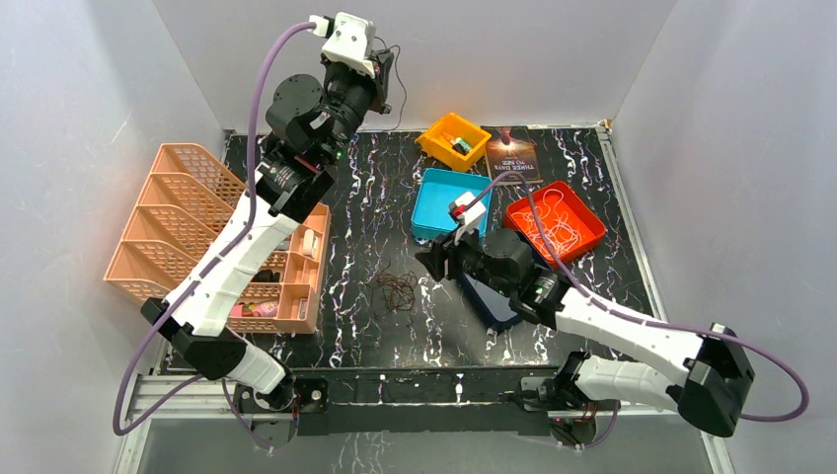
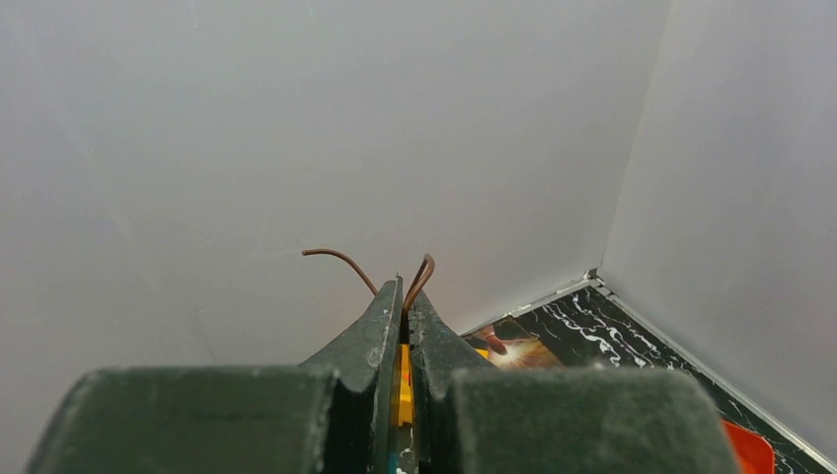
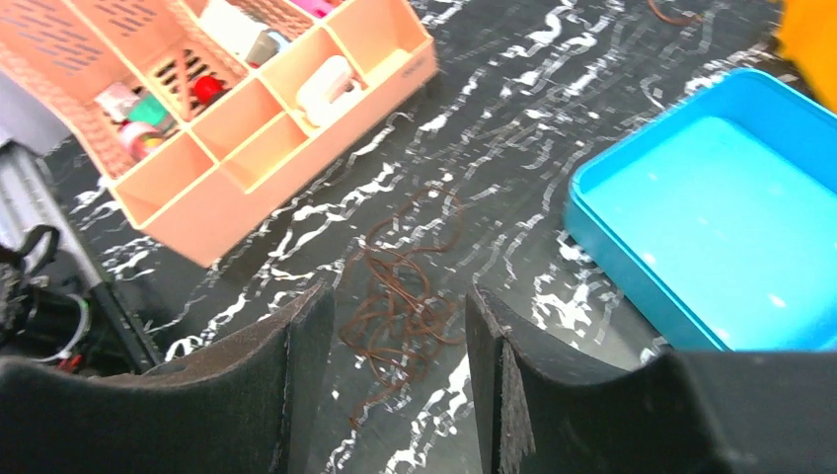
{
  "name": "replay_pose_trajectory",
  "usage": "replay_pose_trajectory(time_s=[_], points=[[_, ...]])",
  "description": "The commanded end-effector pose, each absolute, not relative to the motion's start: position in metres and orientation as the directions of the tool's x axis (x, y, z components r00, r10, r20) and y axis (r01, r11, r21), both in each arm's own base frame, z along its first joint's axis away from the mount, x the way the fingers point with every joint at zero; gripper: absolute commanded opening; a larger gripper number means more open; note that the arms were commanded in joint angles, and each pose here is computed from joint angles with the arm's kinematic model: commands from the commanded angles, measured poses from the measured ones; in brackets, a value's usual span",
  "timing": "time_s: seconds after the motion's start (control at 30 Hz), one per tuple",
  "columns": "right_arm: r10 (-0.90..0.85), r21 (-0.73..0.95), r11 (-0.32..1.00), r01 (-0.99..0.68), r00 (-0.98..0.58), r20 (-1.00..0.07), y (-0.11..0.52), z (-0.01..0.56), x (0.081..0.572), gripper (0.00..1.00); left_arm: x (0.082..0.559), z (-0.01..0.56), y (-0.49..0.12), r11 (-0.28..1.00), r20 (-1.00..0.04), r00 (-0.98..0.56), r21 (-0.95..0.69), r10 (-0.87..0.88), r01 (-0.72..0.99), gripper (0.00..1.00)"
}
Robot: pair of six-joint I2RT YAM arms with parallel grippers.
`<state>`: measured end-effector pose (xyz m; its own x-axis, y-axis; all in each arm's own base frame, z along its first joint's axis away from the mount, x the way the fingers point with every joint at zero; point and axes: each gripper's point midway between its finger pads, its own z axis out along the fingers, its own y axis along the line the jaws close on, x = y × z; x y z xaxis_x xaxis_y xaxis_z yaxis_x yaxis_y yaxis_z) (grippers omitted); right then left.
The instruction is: Untangle the cables
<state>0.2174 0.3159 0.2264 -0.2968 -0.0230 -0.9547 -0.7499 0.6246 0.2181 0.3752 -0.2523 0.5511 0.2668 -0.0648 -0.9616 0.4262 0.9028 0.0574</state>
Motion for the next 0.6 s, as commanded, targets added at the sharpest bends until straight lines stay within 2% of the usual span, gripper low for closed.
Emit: replay_pose_trajectory(time_s=[0.0,0.1,0.23,0.37,0.57], points=[[-0.033,0.142,0.764,-0.630,-0.258,-0.966,0.278,0.244,0.234,0.60,0.361,0.578,-0.234,0.916,-0.939,0.326,0.034,-0.108,0.401,0.00],[-0.026,0.118,0.827,-0.549,-0.247,-0.969,0.259,0.255,0.242,0.60,0.368,0.567,-0.243,0.908,-0.951,0.296,0.044,-0.090,0.417,0.00],[-0.032,0.088,0.939,-0.333,-0.338,-0.940,0.215,0.255,0.266,0.60,0.378,0.551,-0.254,0.902,-0.967,0.247,0.051,-0.063,0.429,0.00],[0.061,0.174,0.960,-0.220,-0.441,-0.895,0.164,0.246,0.295,0.60,0.387,0.536,-0.260,0.902,-0.976,0.212,0.053,-0.043,0.427,0.00],[0.131,0.197,0.975,-0.102,-0.452,-0.882,0.104,0.254,0.316,0.61,0.398,0.516,-0.274,0.890,-0.988,0.156,0.054,-0.020,0.452,0.00]])
